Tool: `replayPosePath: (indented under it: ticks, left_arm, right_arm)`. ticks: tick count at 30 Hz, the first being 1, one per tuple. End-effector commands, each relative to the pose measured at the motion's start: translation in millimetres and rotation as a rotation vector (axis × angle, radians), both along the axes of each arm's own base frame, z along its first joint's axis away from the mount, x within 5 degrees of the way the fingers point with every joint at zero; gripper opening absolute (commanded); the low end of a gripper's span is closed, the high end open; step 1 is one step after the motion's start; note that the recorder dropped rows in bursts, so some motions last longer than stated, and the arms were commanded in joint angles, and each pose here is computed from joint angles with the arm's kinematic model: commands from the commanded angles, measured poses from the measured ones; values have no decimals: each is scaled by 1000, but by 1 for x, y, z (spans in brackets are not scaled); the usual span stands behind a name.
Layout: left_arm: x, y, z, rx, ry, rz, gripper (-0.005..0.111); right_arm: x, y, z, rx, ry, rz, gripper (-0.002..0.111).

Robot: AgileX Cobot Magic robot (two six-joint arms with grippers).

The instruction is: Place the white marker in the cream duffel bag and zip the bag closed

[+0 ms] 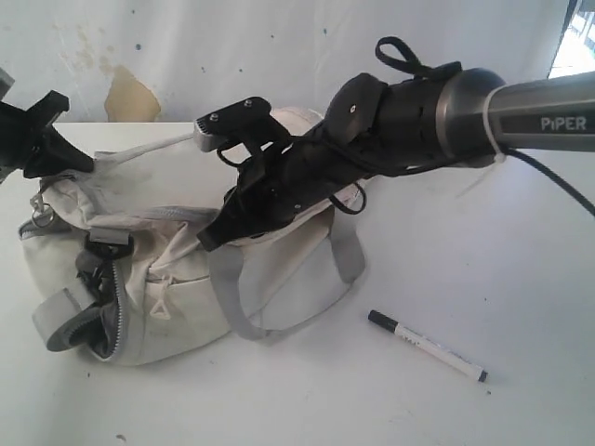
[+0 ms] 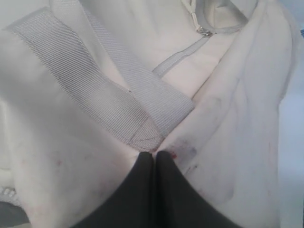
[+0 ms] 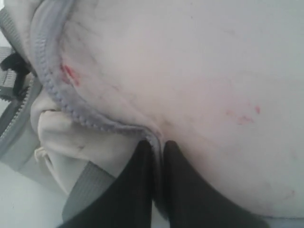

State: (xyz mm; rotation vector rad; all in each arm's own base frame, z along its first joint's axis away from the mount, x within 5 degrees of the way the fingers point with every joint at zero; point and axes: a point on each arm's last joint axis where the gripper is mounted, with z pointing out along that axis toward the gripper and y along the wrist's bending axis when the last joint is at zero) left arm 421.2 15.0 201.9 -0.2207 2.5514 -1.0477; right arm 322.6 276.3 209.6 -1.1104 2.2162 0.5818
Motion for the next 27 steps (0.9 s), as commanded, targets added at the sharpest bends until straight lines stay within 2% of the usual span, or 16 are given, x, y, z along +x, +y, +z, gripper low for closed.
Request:
replayPosePath:
  ticks: [1,4,8,12,15,17,20,23,25,27]
  left_arm:
    - [-10,9,9,-8,-54,111,0]
    - [-19,11,14,-48,-64,141,0]
    - [-33,7,19,-167,-61,174,0]
    - [-40,6,16,-159,-71,179,0]
    - [-45,5,10,-134,-71,127,0]
    - [-48,3,9,-134,-77,88,0]
    - [-47,2,11,-68,-184,-10,12]
    - [-46,3,12,-47,-216,-33,32]
    - [-45,3,12,-30,-232,-38,48]
    - [-46,3,11,-12,-241,-57,64]
  right_arm:
    - [11,-20,0,-80,69,-68,0]
    - [14,-30,-3,-138,77,-89,0]
    - [17,-36,-4,-152,101,-129,0]
    - [19,-35,-3,-122,90,-152,0]
    - [19,-33,-1,-85,98,-170,1]
    - [19,-32,1,-81,96,-167,8]
    - [17,-32,8,-62,90,-175,28]
    - [14,-34,24,-26,72,-183,52]
    - [11,-34,34,7,70,-190,59]
    - [6,-33,44,63,98,-205,59]
